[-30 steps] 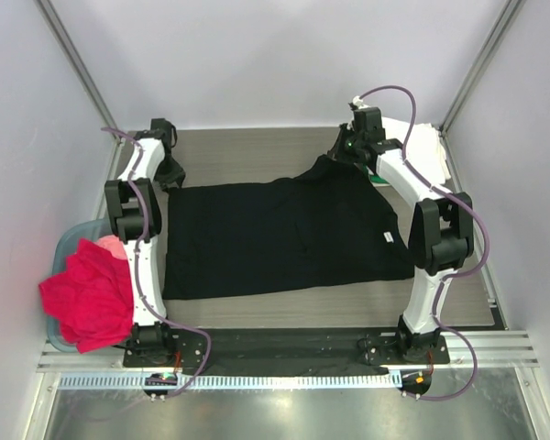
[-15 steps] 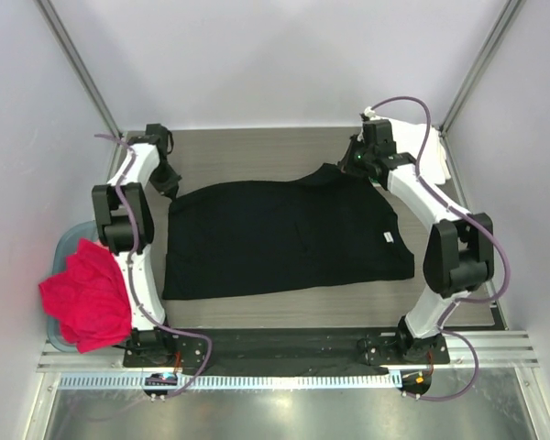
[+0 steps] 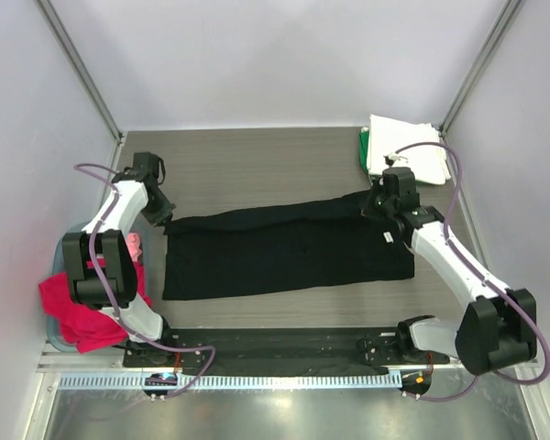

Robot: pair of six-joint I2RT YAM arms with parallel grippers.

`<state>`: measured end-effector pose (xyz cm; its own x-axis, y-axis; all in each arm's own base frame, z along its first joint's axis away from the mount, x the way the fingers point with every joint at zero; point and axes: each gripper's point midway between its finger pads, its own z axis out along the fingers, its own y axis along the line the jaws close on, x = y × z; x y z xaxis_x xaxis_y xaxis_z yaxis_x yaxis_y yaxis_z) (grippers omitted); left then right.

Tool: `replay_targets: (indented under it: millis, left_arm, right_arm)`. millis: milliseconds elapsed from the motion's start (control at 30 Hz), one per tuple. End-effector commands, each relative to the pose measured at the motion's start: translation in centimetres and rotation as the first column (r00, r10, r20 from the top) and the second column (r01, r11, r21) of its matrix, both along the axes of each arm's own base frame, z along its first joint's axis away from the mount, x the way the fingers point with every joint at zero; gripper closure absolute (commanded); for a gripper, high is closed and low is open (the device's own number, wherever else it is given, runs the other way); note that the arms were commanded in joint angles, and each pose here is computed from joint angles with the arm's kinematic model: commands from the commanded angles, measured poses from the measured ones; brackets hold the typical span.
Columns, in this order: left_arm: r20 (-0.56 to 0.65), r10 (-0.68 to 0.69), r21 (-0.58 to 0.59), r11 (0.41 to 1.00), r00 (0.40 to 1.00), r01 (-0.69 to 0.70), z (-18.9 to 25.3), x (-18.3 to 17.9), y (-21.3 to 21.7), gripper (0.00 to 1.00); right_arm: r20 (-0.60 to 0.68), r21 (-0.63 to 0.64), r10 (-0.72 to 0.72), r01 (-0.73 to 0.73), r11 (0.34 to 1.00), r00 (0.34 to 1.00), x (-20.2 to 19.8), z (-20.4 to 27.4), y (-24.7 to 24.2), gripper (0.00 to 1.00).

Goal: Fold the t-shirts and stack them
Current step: Fold the tshirt

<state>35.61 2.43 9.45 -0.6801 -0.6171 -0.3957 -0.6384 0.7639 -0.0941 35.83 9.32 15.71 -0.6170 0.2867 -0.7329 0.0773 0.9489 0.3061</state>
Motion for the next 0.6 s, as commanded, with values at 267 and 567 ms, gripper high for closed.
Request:
replay_targets:
  millis: [267, 567]
  left_arm:
    - [0.073, 0.019, -0.009, 1.000, 0.997, -0.019, 0.5, -3.8, -0.8, 1.00]
    - [0.087, 0.063, 0.009, 0.998, 0.994, -0.064, 0.1, -7.3, -0.7, 0.50]
  right_arm:
    - [0.078, -0.006, -0.137, 0.138, 0.990, 0.987, -4.7, 0.5, -3.3, 0.99]
    - [-0.021, 0.078, -0.355, 0.356, 0.931, 0.934, -11.6, -2.7, -6.0, 0.44]
